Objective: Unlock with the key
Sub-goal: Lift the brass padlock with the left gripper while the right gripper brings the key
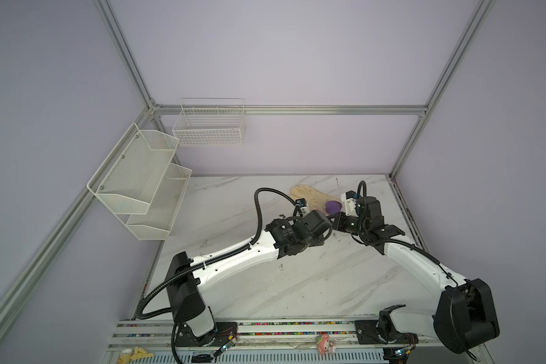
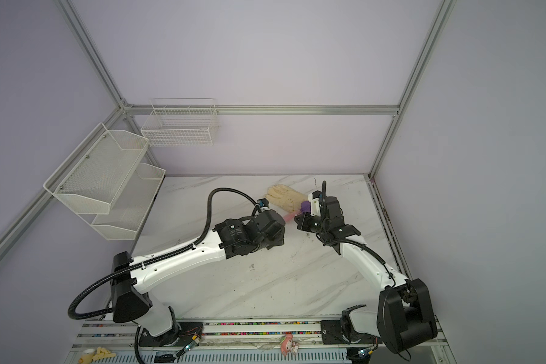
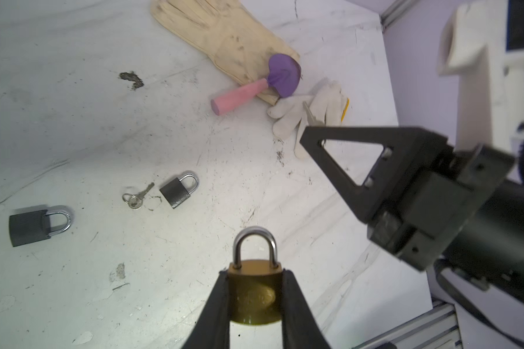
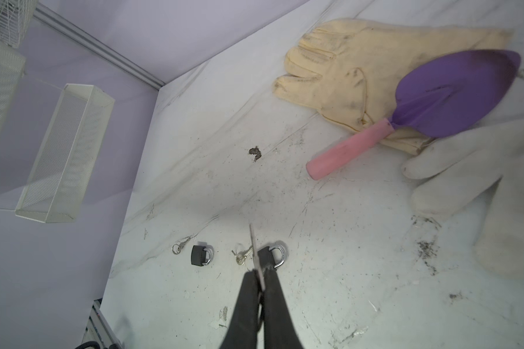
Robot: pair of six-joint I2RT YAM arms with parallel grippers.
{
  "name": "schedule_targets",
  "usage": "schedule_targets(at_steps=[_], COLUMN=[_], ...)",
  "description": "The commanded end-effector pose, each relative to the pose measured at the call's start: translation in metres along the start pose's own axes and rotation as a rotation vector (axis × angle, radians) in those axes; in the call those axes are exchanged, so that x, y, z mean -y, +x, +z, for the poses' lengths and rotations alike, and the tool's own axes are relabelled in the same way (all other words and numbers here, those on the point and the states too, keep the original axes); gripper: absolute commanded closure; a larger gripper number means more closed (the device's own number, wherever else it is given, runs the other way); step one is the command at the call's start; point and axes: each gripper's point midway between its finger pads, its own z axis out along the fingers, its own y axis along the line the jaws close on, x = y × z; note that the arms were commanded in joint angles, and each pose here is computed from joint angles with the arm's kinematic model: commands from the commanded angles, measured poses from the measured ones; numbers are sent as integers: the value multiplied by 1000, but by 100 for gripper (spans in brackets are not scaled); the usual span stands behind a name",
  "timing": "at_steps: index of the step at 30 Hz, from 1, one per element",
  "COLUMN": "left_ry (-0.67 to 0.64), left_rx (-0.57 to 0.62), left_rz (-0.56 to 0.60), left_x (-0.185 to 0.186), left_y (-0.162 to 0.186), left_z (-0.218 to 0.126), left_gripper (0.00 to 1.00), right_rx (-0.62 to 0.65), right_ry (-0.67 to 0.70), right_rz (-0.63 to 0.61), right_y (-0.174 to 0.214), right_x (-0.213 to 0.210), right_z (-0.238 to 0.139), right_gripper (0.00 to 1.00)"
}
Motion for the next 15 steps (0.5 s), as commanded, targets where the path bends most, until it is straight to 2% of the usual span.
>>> schedule_targets(at_steps=[1,9,15], left_ry=[-25,-13,22], left_rx=[53,163,206], left_rz=[-129,-372,-549], left_x=[-27,-77,-107], left_y=[-15,-48,-48], left_z=[-3,-28,-27], left_gripper=[99,100,100], right_rx=[-22,-48,-24], right_ry=[25,-103,-192], right_rz=[-70,-172,-233], right_y=[10,43,54], right_x=[-11,-56,-97], right_z=[8,21,21], right_gripper=[100,100,100])
